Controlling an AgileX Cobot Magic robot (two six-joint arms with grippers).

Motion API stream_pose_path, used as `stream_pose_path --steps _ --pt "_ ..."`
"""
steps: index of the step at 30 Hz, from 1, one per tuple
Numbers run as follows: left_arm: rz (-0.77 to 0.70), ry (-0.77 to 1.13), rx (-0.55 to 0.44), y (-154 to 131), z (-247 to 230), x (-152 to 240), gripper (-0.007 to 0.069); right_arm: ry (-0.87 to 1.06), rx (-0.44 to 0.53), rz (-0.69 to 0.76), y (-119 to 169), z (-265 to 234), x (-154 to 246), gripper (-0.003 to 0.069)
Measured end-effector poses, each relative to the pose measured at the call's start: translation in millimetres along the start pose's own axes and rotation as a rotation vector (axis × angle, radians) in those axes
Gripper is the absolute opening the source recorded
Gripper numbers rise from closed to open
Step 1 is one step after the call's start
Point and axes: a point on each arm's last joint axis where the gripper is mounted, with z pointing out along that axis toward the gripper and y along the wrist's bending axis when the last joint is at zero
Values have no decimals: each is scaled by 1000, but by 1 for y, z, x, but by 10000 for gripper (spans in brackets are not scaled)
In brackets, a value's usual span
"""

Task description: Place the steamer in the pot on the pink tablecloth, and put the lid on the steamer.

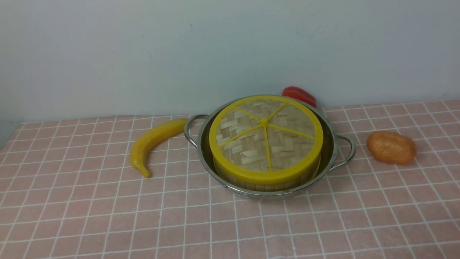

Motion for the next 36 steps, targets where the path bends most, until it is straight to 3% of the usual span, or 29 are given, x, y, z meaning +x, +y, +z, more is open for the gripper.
stream_pose_path --steps 36 --pt "1 0 0 0 0 0 159 0 0 0 0 0 0 243"
